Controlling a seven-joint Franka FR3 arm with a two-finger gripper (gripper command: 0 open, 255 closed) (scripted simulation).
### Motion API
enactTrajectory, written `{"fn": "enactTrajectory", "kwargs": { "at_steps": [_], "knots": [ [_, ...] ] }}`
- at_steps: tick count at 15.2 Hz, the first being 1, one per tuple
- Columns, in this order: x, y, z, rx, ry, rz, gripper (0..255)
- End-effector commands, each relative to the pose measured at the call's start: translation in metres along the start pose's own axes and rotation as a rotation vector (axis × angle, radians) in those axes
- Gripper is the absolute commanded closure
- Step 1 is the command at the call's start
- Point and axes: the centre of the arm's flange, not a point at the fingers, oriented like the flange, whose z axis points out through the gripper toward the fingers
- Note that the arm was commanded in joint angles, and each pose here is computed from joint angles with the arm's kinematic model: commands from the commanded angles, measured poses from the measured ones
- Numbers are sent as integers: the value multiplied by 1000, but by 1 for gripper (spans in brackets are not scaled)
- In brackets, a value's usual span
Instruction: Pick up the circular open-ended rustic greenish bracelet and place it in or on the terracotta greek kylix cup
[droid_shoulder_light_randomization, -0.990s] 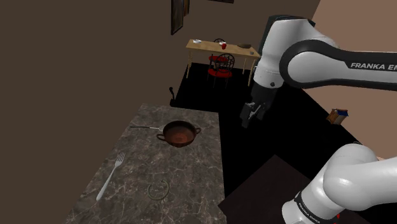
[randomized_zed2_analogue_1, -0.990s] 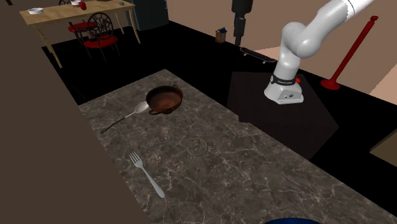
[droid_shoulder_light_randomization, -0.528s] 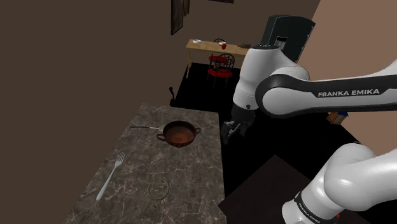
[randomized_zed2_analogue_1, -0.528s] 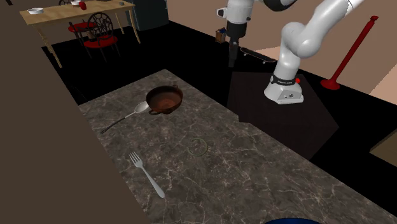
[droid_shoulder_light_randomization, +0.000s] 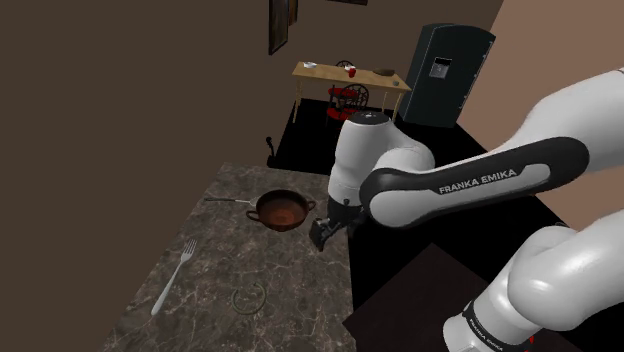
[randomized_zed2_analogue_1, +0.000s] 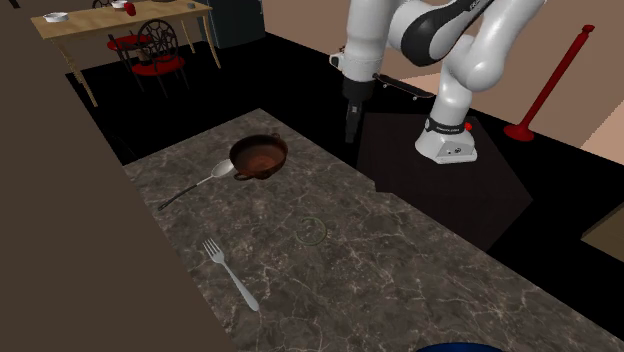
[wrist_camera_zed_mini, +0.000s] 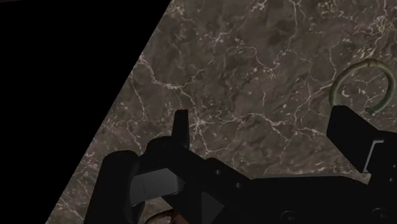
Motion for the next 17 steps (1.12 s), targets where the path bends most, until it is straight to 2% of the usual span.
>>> {"fn": "enactTrajectory", "kwargs": {
  "at_steps": [1,17],
  "knots": [
    [5,-19,19,4,6,16,0],
    [51,-162,165,7,45,132,0]
  ]
}}
